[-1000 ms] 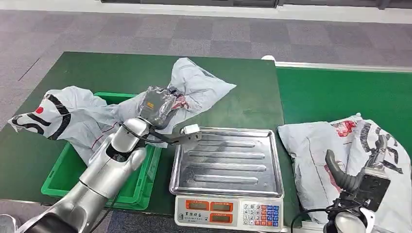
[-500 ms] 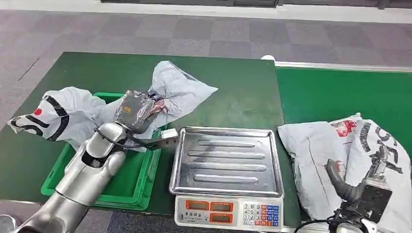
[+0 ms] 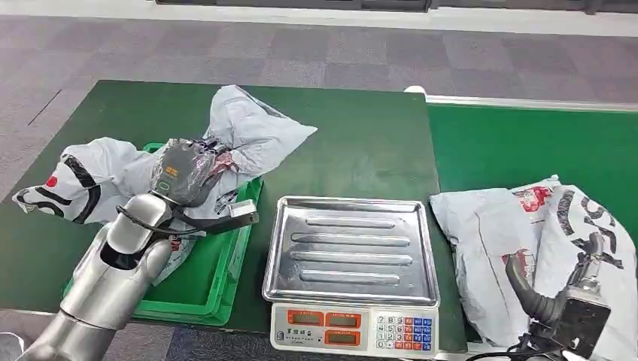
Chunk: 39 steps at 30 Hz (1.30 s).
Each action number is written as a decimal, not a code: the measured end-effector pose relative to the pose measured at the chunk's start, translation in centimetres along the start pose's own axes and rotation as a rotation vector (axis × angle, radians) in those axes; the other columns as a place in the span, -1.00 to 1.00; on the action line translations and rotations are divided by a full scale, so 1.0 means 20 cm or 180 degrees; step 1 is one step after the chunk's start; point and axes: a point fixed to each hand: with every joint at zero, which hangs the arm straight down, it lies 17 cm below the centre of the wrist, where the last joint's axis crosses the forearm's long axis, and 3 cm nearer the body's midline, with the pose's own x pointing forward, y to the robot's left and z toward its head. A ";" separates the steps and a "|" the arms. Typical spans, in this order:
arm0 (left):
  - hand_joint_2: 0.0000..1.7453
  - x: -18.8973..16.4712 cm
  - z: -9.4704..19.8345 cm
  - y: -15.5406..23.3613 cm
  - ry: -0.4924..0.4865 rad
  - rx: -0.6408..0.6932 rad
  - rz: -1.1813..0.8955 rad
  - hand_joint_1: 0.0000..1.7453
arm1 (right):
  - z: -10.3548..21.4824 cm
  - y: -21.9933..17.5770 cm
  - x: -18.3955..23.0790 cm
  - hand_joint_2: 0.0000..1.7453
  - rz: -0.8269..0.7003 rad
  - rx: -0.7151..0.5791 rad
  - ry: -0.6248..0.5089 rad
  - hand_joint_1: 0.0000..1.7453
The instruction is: Moved the parcel from conveyor to table for the left to box.
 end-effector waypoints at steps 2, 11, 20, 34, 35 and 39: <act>1.00 -0.03 0.02 0.01 0.0027 0.0005 -0.0029 1.00 | 0.01 0.00 0.00 1.00 0.0002 -0.0002 0.0005 -1.00; 1.00 -0.12 0.04 0.12 0.0068 0.0116 -0.0184 1.00 | 0.01 -0.03 -0.01 1.00 0.0007 -0.0022 0.0020 -1.00; 1.00 -0.27 0.13 0.21 0.0218 0.0181 -0.0474 1.00 | 0.02 -0.03 -0.01 1.00 0.0006 -0.0024 0.0028 -1.00; 1.00 -0.39 0.28 0.36 0.0371 0.0369 -0.0520 1.00 | 0.04 -0.04 -0.03 1.00 0.0015 -0.0030 0.0067 -1.00; 1.00 -0.41 0.30 0.38 0.0386 0.0379 -0.0503 1.00 | 0.04 -0.05 -0.03 1.00 0.0018 -0.0043 0.0069 -1.00; 1.00 -0.47 0.38 0.42 0.0465 0.0414 -0.0429 1.00 | 0.05 -0.07 -0.04 1.00 0.0013 -0.0067 0.0065 -1.00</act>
